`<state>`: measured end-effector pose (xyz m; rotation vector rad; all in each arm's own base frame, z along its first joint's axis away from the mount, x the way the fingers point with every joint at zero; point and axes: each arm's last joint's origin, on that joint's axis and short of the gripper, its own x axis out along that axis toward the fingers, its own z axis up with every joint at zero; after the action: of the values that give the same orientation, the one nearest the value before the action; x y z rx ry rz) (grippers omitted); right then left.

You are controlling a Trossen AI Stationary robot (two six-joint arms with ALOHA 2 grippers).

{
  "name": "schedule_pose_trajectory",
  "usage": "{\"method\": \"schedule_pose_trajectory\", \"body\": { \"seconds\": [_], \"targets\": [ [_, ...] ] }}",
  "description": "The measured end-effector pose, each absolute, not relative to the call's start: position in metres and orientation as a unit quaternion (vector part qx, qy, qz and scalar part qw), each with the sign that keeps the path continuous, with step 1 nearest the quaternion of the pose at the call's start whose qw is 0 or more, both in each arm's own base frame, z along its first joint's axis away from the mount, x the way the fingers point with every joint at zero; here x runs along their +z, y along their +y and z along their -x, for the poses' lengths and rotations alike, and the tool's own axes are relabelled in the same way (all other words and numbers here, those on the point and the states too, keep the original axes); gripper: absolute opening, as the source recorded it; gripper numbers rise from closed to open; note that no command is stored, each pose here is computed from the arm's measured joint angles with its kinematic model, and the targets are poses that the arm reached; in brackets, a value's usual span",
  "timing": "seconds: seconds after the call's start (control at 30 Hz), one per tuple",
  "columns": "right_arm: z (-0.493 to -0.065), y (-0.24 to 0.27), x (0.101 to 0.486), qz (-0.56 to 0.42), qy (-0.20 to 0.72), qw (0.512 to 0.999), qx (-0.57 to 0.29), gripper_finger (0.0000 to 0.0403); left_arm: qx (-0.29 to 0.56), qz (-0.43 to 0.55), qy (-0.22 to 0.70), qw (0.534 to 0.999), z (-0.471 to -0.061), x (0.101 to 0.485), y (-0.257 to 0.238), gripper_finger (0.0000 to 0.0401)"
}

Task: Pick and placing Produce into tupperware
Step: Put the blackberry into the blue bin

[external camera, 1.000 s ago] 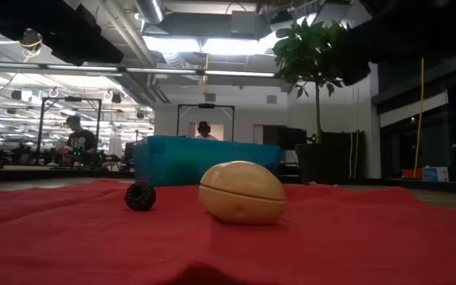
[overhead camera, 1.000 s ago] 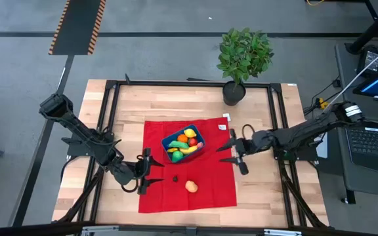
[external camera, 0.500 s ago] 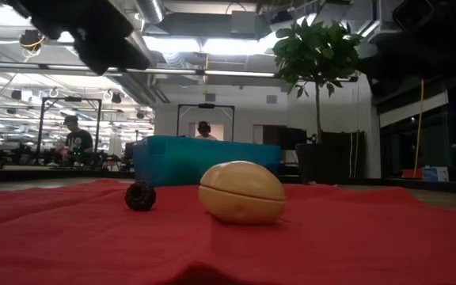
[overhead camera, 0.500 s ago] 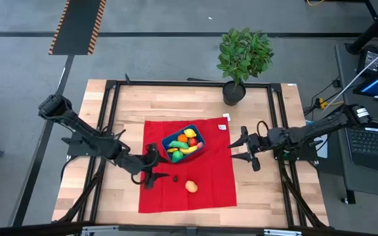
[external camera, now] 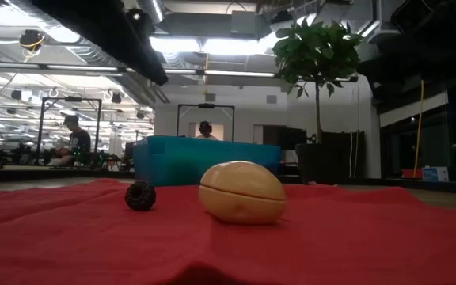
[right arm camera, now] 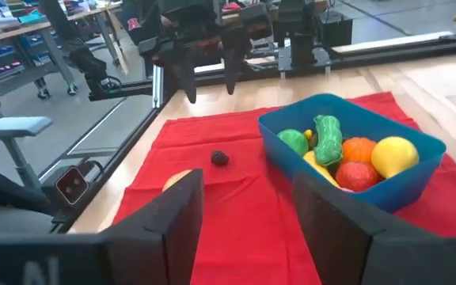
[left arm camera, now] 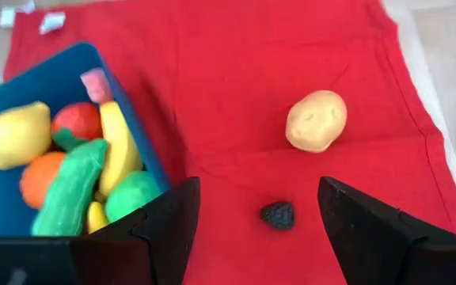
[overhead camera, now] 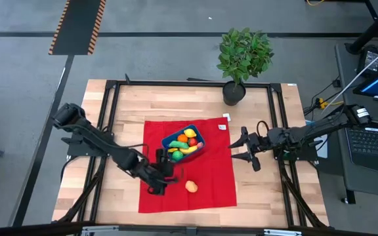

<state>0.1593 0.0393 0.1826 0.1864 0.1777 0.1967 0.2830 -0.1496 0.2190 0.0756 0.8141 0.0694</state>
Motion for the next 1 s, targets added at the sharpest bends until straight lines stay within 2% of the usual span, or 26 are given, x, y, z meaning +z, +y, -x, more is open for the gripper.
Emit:
{"method": "schedule_pose_trajectory", "body": {
  "seconds": [0.23, 0.47, 0.83, 1.0],
  "targets": [
    [-0.159, 0.039, 0.178, -0.085, 0.112, 0.985, 0.096, 0.0196, -0.009, 0.002, 0.451, 0.892, -0.309, 0.205, -0.149, 0.0247],
    [-0.158, 0.039, 0.175, -0.083, 0.128, 0.984, 0.094, 0.0196, -0.001, -0.007, 0.505, 0.863, -0.314, 0.184, -0.143, 0.0247],
    [-0.158, 0.039, 0.174, -0.081, 0.133, 0.983, 0.093, 0.0196, -0.013, -0.006, 0.498, 0.867, -0.315, 0.182, -0.15, 0.0247],
    [-0.158, 0.039, 0.174, -0.08, 0.133, 0.983, 0.093, 0.0196, -0.007, -0.013, 0.512, 0.859, -0.319, 0.165, -0.152, 0.0247]
  ]
}}
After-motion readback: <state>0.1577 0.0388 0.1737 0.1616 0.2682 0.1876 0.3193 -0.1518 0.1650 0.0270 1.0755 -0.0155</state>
